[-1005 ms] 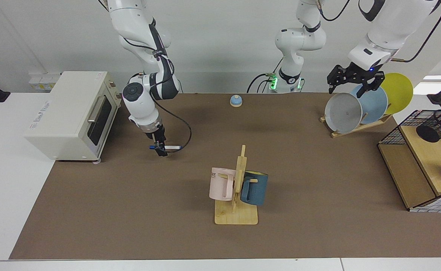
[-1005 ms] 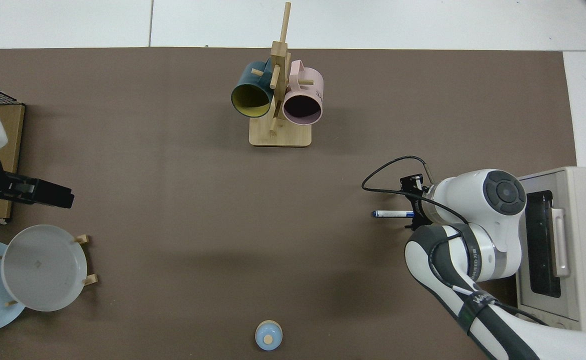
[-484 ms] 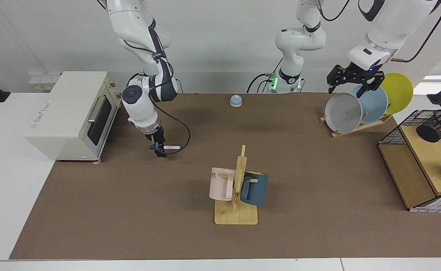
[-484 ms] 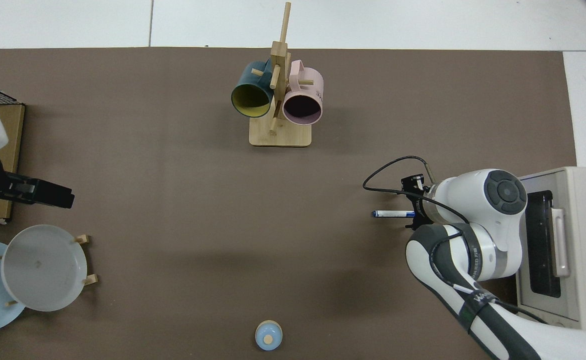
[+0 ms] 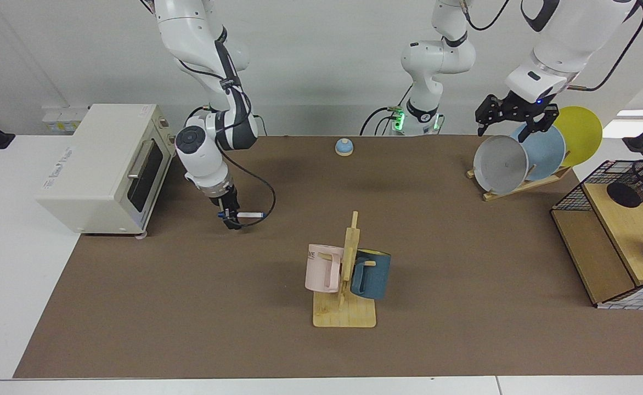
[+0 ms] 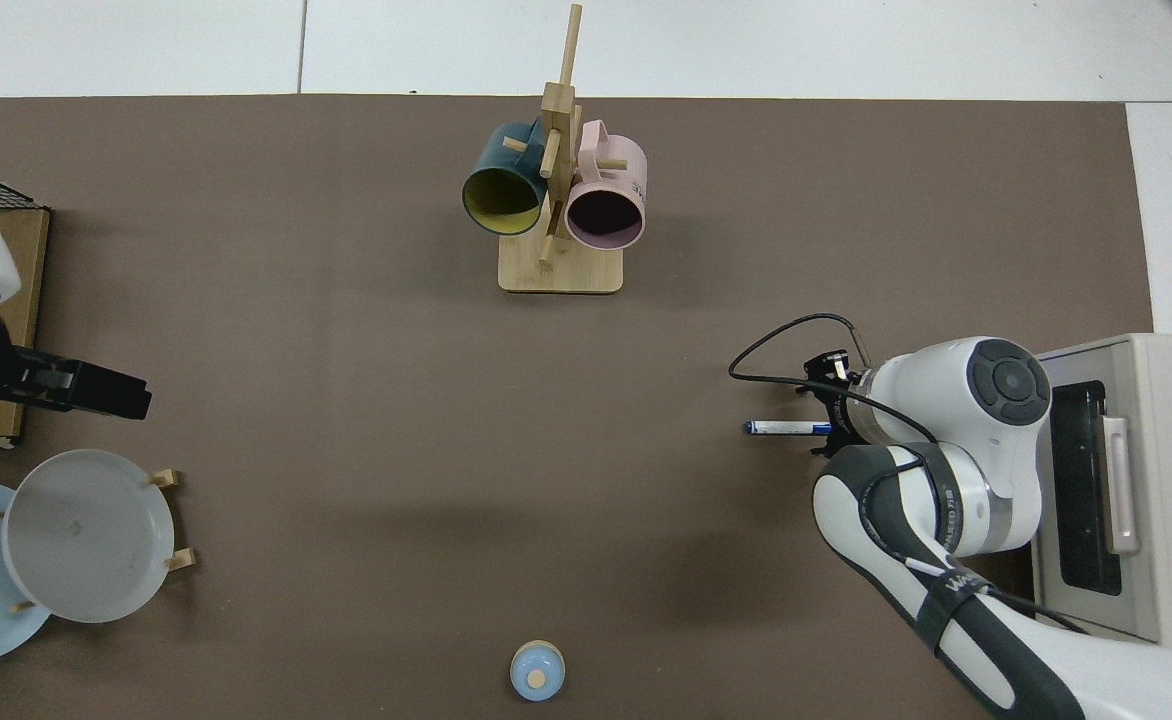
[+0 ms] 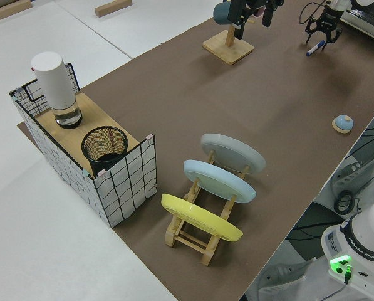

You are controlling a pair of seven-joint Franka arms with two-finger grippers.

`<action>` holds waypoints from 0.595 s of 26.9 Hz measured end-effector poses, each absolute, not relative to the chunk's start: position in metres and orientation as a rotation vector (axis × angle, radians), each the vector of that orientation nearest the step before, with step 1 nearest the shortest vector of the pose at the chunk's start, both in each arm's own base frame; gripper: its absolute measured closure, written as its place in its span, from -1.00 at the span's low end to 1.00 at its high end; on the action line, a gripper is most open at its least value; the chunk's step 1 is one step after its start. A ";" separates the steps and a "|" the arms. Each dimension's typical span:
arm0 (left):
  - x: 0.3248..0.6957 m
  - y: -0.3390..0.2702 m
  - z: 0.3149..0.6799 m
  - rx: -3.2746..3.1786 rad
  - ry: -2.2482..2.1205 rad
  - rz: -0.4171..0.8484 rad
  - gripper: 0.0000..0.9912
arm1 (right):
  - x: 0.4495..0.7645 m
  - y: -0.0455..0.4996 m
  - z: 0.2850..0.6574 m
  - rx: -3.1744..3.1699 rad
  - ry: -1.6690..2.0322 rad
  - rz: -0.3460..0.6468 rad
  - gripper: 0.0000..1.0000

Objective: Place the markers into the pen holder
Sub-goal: 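Lower the right gripper onto the marker and close it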

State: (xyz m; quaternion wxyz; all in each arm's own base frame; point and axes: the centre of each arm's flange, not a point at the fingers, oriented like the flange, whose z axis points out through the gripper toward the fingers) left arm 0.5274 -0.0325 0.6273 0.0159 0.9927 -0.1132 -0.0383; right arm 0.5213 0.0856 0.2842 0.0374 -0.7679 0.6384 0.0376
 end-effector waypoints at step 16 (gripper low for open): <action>0.525 -0.033 0.627 3.087 -0.355 -0.122 -1.00 | 0.522 0.085 0.286 -2.354 1.958 0.111 0.59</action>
